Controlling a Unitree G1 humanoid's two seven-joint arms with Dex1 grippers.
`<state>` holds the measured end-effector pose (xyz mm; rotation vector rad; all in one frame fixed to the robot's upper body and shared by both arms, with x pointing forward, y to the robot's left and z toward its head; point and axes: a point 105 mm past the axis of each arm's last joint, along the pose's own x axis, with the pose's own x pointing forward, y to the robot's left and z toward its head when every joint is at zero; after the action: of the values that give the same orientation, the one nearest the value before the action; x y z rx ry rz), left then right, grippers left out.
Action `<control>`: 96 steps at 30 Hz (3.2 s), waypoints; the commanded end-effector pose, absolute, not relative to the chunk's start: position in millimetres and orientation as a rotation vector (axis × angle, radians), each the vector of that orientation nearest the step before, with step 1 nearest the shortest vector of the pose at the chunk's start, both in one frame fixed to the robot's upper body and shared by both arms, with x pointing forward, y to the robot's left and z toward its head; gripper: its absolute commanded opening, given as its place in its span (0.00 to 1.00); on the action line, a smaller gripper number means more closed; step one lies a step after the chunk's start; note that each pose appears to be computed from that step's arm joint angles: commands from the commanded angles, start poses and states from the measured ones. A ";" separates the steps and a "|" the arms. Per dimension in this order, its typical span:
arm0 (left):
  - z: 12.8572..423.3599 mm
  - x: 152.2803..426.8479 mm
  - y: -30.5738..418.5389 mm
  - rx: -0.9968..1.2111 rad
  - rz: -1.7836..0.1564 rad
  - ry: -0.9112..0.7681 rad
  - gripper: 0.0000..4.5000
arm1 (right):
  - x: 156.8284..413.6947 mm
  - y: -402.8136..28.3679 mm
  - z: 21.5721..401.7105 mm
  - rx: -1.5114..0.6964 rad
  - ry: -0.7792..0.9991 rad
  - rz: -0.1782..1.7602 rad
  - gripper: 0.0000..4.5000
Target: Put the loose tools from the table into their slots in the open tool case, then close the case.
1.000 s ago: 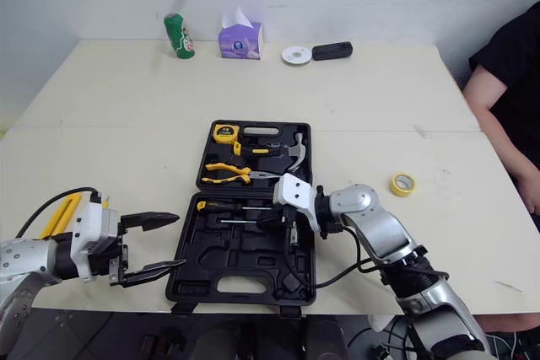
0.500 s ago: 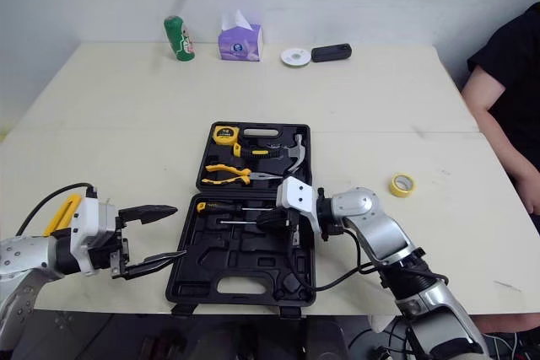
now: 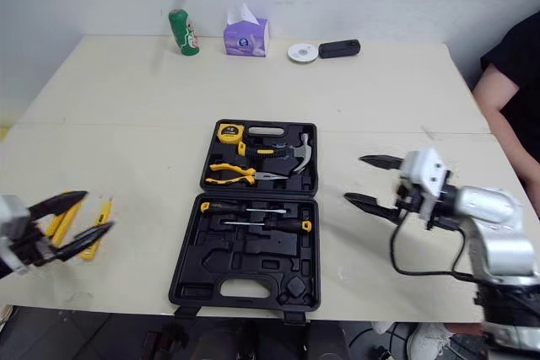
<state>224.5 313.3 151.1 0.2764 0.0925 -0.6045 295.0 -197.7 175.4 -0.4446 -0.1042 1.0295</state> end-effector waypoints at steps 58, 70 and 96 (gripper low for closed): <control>155.9 164.7 348.5 0.070 -0.067 0.177 1.00 | 271.1 -167.4 203.1 -0.333 -0.463 1.119 0.99; 120.7 201.0 322.1 0.026 0.095 0.352 1.00 | 256.6 -115.0 208.5 -0.251 -0.485 1.409 0.99; 62.6 218.2 311.9 -0.033 0.072 0.565 0.94 | 253.1 -101.3 198.3 -0.315 -0.478 1.463 1.00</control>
<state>225.9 313.8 83.2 -0.0111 0.4773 0.0624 255.5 -103.0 190.7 -0.2904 -0.4364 1.4624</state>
